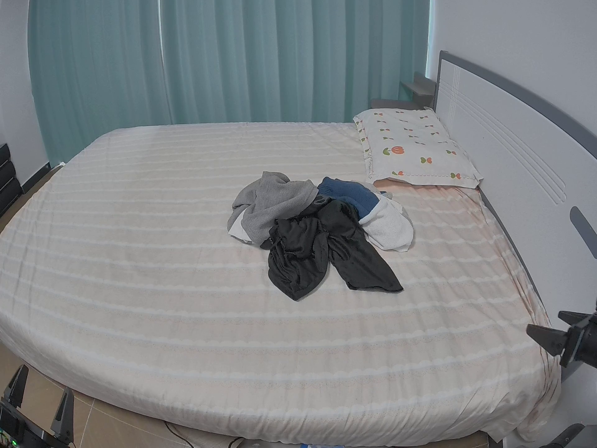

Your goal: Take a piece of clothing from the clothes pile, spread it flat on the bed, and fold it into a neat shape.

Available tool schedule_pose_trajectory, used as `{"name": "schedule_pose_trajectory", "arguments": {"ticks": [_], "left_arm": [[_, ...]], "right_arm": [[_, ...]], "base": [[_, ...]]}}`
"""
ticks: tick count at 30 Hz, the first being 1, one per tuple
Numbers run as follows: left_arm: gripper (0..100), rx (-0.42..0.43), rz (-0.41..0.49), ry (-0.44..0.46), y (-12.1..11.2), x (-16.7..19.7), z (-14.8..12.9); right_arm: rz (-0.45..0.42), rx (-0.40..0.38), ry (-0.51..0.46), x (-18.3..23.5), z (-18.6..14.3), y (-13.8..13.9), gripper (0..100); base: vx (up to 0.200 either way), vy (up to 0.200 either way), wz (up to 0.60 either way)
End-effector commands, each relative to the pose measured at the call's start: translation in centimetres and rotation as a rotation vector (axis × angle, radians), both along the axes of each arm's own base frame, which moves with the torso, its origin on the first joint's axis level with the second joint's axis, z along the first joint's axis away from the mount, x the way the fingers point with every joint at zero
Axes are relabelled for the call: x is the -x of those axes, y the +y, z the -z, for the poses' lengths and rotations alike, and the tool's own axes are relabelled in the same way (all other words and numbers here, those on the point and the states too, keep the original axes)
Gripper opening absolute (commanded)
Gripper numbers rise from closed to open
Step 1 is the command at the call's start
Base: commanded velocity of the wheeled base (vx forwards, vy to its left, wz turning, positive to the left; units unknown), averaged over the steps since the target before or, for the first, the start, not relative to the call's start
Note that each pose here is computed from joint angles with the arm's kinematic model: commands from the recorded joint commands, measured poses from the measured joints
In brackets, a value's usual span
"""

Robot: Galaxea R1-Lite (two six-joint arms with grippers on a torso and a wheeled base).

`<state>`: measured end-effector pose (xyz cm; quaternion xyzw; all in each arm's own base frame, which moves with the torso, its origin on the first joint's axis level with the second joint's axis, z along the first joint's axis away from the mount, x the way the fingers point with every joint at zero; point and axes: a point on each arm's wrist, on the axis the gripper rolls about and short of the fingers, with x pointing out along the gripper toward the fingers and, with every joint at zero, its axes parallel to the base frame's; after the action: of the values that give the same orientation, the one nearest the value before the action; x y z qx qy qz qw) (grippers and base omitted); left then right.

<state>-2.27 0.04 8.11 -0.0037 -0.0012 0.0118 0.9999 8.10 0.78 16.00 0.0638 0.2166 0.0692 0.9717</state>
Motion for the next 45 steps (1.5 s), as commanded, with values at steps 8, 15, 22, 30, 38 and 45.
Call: {"name": "schedule_pose_trajectory", "arguments": {"ticks": [8, 15, 22, 30, 38, 45], "left_arm": [[100, 0.000, 0.001, 0.002, 0.0, 0.0, 0.5], [100, 0.000, -0.001, 0.002, 0.0, 0.0, 0.5], [100, 0.000, -0.001, 0.002, 0.0, 0.0, 0.5], [100, 0.000, -0.001, 0.002, 0.0, 0.0, 0.5], [100, 0.000, -0.001, 0.004, 0.0, 0.0, 0.5], [100, 0.000, -0.001, 0.002, 0.0, 0.0, 0.5]], "right_arm": [[0.072, -0.118, 0.382, -20.2, 7.3, 7.6, 100], [0.137, -0.134, 0.385, -26.4, 10.2, 9.9, 100], [0.196, -0.197, 0.380, -31.4, 13.4, 11.6, 100], [0.242, -0.167, 0.354, -35.0, 16.7, 13.4, 100], [0.249, -0.176, 0.328, -36.6, 17.7, 15.0, 100], [0.241, -0.159, 0.331, -37.6, 19.0, 16.7, 100]], "base": [[0.000, 0.000, 0.00], [0.000, 0.000, 0.00], [0.000, 0.000, 0.00], [0.000, 0.000, 0.00], [0.000, 0.000, 0.00], [0.000, 0.000, 0.00]]}}
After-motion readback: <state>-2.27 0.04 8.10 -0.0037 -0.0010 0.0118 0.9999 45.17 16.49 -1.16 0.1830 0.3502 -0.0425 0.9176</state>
